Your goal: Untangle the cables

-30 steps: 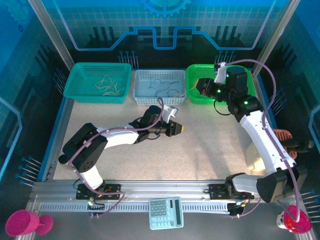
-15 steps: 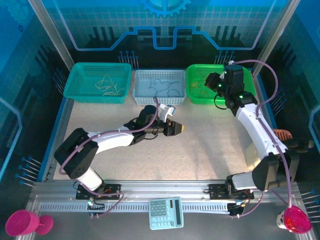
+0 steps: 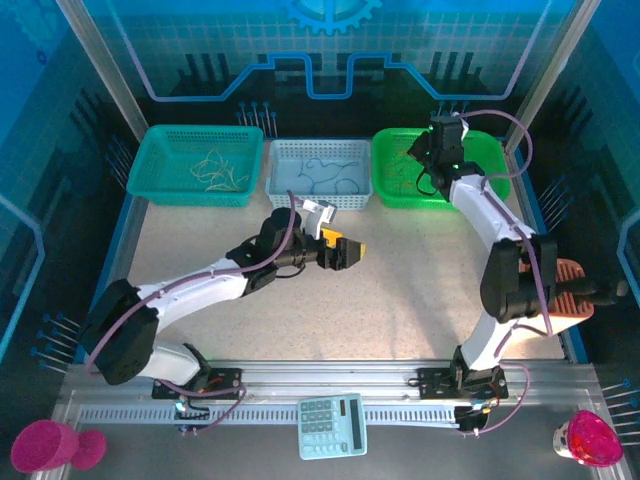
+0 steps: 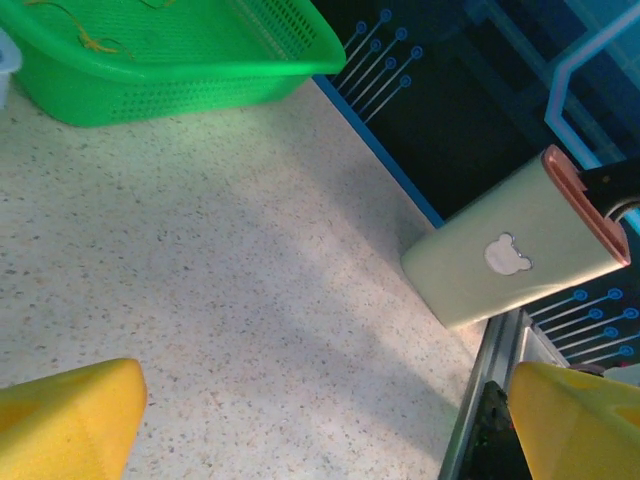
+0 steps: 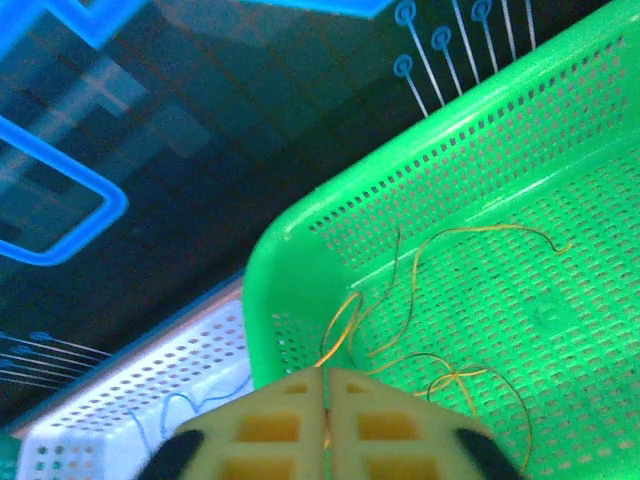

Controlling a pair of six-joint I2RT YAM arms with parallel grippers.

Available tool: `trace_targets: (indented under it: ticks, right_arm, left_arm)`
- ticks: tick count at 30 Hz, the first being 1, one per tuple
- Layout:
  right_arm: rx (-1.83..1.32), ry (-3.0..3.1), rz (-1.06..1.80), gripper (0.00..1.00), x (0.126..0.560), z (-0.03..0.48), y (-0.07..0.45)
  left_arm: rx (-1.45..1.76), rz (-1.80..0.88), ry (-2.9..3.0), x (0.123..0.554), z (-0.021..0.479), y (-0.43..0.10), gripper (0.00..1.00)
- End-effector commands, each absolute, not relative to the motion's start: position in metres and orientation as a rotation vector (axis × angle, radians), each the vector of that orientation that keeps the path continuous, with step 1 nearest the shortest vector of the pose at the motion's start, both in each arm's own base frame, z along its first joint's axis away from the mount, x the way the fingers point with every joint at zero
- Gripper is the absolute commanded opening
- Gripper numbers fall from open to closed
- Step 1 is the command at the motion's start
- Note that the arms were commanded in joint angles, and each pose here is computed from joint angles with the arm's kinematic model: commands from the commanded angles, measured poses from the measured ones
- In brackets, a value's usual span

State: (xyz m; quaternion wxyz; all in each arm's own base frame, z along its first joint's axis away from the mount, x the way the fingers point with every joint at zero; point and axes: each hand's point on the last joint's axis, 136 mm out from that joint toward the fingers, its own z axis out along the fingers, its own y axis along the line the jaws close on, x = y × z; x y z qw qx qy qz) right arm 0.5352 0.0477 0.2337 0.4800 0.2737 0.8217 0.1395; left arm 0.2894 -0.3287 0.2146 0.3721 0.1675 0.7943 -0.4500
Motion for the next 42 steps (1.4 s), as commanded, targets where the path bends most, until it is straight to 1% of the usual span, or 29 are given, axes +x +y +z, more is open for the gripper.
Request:
trace_targets:
  ticks: [1, 2, 8, 14, 19, 23, 25, 27, 30, 36, 42]
  right_arm:
    - [0.622, 2.142, 0.341, 0.83, 0.54, 0.201, 0.044]
    - [0.605, 2.154, 0.346, 1.0, 0.536, 0.197, 0.046]
    - [0.526, 2.103, 0.328, 1.0, 0.49, 0.207, 0.038]
    - [0.485, 2.091, 0.288, 1.0, 0.449, 0.217, 0.024]
    - [0.475, 2.086, 0.148, 1.0, 0.419, 0.217, 0.005]
    - [0.467, 2.035, 0.024, 1.0, 0.407, 0.219, -0.012]
    - [0.462, 1.979, -0.022, 1.0, 0.403, 0.221, -0.02]
    - [0.449, 1.957, -0.042, 1.0, 0.398, 0.21, -0.022]
    - [0.373, 1.985, -0.089, 0.99, 0.397, 0.199, -0.02]
    - [0.252, 2.032, -0.143, 1.0, 0.395, 0.171, -0.013]
    - [0.098, 2.006, -0.263, 1.0, 0.399, 0.144, 0.001]
  left_arm:
    - [0.372, -1.007, 2.023, 0.297, 0.228, -0.305, 0.99]
    - [0.348, -0.97, 2.011, 0.3, 0.234, -0.297, 0.99]
    - [0.133, -0.737, 1.949, 0.327, 0.267, -0.221, 0.99]
    - [-0.074, -0.527, 1.877, 0.348, 0.282, -0.139, 0.99]
    - [-0.187, -0.333, 1.786, 0.355, 0.293, -0.079, 0.99]
    - [-0.242, -0.22, 1.739, 0.358, 0.292, -0.04, 0.99]
    - [-0.255, -0.15, 1.717, 0.359, 0.285, -0.024, 0.99]
    - [-0.239, -0.079, 1.693, 0.361, 0.272, -0.013, 0.99]
    - [-0.256, 0.018, 1.721, 0.363, 0.244, 0.002, 0.99]
    - [-0.25, 0.14, 1.81, 0.362, 0.182, 0.018, 0.99]
    - [-0.274, 0.186, 1.809, 0.361, 0.141, 0.025, 0.99]
